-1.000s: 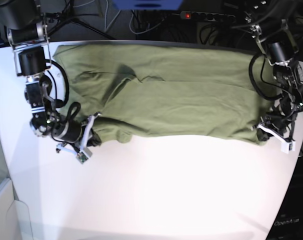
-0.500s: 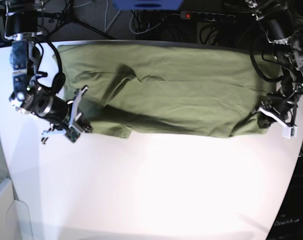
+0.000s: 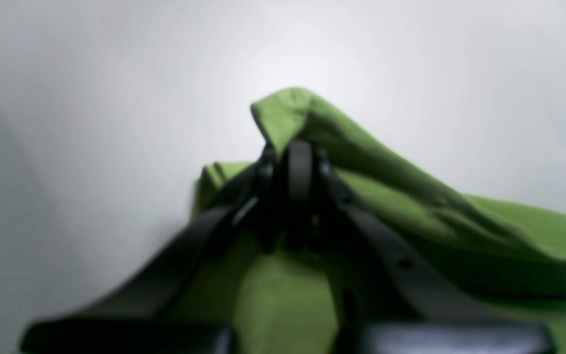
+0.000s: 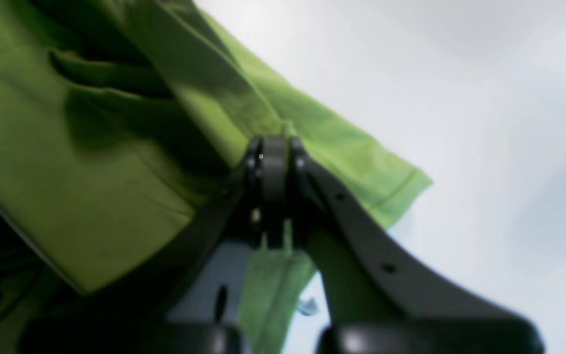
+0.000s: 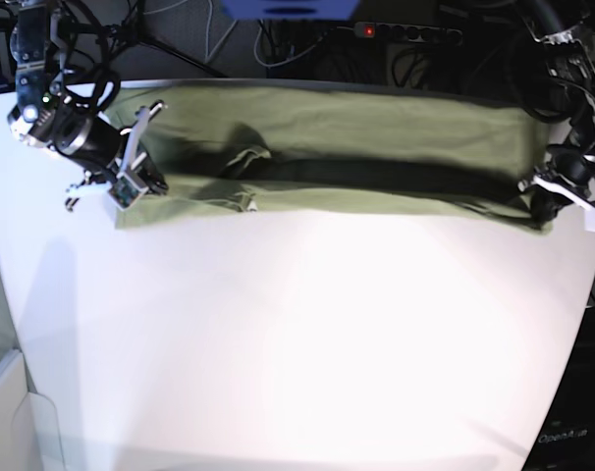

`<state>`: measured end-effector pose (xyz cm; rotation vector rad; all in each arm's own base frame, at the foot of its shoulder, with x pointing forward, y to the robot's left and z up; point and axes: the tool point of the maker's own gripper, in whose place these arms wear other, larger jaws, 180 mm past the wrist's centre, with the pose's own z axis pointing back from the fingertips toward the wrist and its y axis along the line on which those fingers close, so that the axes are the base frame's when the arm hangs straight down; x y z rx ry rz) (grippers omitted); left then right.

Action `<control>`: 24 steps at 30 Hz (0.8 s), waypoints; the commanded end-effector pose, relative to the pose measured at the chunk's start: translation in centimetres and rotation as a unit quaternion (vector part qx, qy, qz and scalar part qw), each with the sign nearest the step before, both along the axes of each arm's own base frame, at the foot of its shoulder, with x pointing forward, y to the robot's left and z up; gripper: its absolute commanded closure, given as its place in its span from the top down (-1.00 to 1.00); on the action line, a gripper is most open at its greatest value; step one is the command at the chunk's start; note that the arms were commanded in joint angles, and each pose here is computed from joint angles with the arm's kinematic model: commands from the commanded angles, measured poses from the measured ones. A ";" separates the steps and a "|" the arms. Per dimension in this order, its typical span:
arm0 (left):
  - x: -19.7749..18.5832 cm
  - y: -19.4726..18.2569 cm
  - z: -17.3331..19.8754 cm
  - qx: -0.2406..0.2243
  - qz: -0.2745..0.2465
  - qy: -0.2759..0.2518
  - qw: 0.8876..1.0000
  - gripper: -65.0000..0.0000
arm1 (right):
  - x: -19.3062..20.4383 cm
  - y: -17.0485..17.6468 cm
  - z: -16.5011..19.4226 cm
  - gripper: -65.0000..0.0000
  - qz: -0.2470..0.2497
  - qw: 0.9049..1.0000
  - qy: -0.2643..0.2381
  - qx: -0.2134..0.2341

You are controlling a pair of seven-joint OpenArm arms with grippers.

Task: Fold the T-shirt properly
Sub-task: 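Lift the hem with both grippers and fold it toward the collar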

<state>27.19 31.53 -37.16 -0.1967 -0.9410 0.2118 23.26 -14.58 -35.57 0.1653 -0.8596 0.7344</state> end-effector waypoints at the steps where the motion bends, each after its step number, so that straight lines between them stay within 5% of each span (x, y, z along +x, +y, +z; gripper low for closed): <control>1: 0.9 1.0 2.0 0.011 0.003 -0.032 0.999 -0.90 | -0.1 0.2 0.7 -0.96 0.004 1.000 -0.013 0.010; 16: -1.9 0.8 -0.1 0.010 0.000 0.006 1.000 -0.90 | -5.6 1.7 -1.1 -0.96 0.006 0.998 0.026 0.063; 24: -3.3 -2.1 0.2 0.017 -0.058 -0.004 0.998 -0.90 | -8.3 2.2 -1.4 -0.96 0.006 0.995 0.041 0.088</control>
